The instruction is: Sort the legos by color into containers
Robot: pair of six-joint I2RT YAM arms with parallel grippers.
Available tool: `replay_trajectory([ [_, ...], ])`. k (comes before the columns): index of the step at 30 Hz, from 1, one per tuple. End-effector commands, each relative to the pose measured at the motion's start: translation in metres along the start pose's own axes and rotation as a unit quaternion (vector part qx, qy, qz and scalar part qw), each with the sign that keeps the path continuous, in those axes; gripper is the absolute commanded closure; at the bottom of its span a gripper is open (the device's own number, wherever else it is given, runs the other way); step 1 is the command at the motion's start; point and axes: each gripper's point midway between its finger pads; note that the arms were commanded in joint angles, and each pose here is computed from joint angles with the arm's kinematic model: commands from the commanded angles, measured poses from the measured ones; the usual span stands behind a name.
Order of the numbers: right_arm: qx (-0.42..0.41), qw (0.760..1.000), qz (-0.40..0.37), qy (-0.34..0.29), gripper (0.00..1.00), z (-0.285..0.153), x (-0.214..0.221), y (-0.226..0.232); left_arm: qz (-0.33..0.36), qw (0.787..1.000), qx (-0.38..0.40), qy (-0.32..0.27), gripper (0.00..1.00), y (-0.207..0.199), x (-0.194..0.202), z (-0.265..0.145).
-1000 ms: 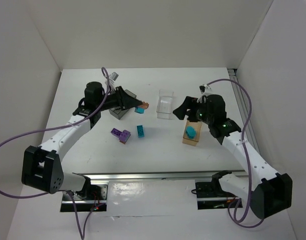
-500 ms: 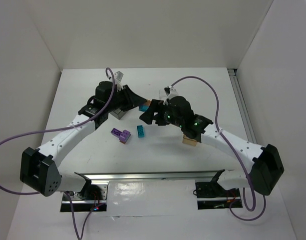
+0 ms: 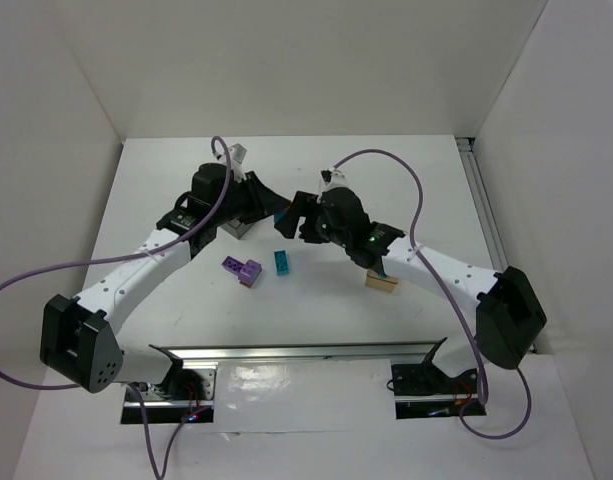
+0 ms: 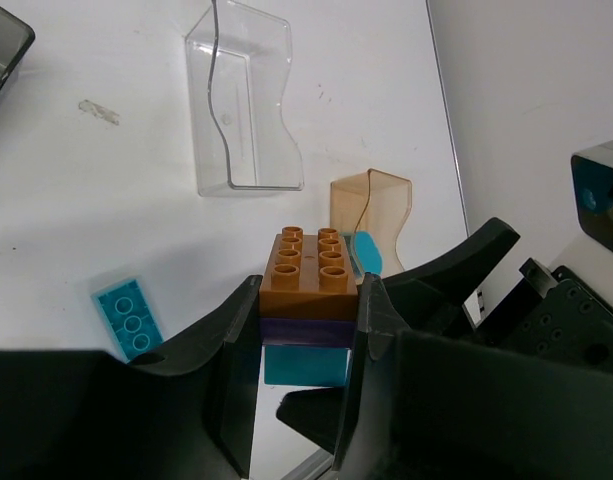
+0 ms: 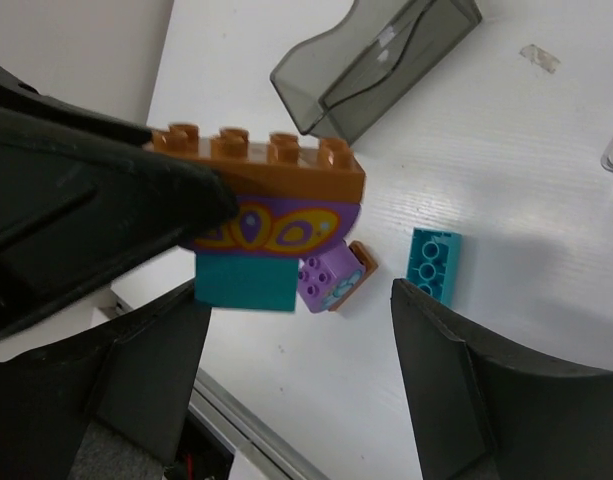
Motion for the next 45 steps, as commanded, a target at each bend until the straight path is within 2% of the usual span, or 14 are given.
replay_trajectory([
  [1, -0.045, 0.997, 0.011, -0.055, 0.21, 0.004, -0.035, 0.036, 0.016, 1.0, 0.018, -0.006, 1.0, -0.012, -0.006, -0.002],
  [7, -0.059, 0.996, 0.025, -0.061, 0.37, 0.008, -0.037, 0.045, 0.021, 1.0, 0.019, -0.007, 1.0, -0.01, -0.004, -0.003],
  [11, -0.055, 0.996, 0.024, -0.065, 0.62, 0.01, -0.039, 0.049, 0.02, 1.0, 0.02, -0.001, 1.0, -0.008, 0.0, -0.003],
  [12, -0.051, 0.996, 0.024, -0.069, 0.73, 0.01, -0.04, 0.047, 0.02, 1.0, 0.02, -0.001, 1.0, -0.008, 0.0, -0.002],
  [16, -0.024, 0.998, 0.007, -0.056, 0.89, 0.003, -0.025, 0.03, 0.025, 1.0, 0.008, -0.011, 1.0, -0.007, -0.007, -0.004],
  [23, 0.054, 0.998, -0.015, -0.039, 0.94, -0.019, -0.003, -0.019, 0.045, 0.999, -0.015, -0.019, 1.0, -0.009, -0.025, 0.002],
  [29, 0.106, 0.993, -0.03, -0.052, 0.96, -0.058, -0.006, -0.044, 0.034, 0.999, -0.025, 0.012, 1.0, 0.002, -0.013, 0.021],
  [33, 0.192, 0.978, -0.047, -0.064, 0.96, -0.092, -0.006, -0.083, 0.033, 0.999, -0.022, 0.018, 1.0, 0.003, -0.009, 0.026],
  [34, 0.229, 0.969, -0.045, -0.083, 0.96, -0.102, -0.012, -0.101, 0.033, 0.999, -0.022, 0.018, 1.0, 0.003, -0.009, 0.026],
  [36, 0.293, 0.951, -0.051, -0.079, 0.94, -0.118, -0.007, -0.133, 0.032, 0.999, -0.025, 0.021, 1.0, 0.006, -0.006, 0.026],
  [39, 0.321, 0.944, -0.029, -0.075, 0.89, -0.125, -0.004, -0.159, 0.036, 0.999, 0.005, 0.04, 1.0, -0.004, 0.002, 0.022],
  [41, 0.322, 0.942, -0.027, -0.086, 0.88, -0.124, -0.015, -0.167, 0.041, 0.995, 0.04, 0.076, 1.0, -0.01, 0.013, 0.025],
  [43, 0.344, 0.936, -0.035, -0.067, 0.88, -0.119, -0.011, -0.185, 0.059, 0.991, 0.075, 0.091, 1.0, -0.025, 0.012, 0.021],
  [45, 0.351, 0.933, -0.035, -0.07, 0.88, -0.114, -0.019, -0.192, 0.067, 0.988, 0.082, 0.109, 1.0, -0.026, 0.016, 0.023],
])
Point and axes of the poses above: each gripper's point midway between its finger pads, its own z axis out along the fingers, its own y axis along the line the jaws close on, x = y × z, and after that the axes turned 1 degree about z, right-handed
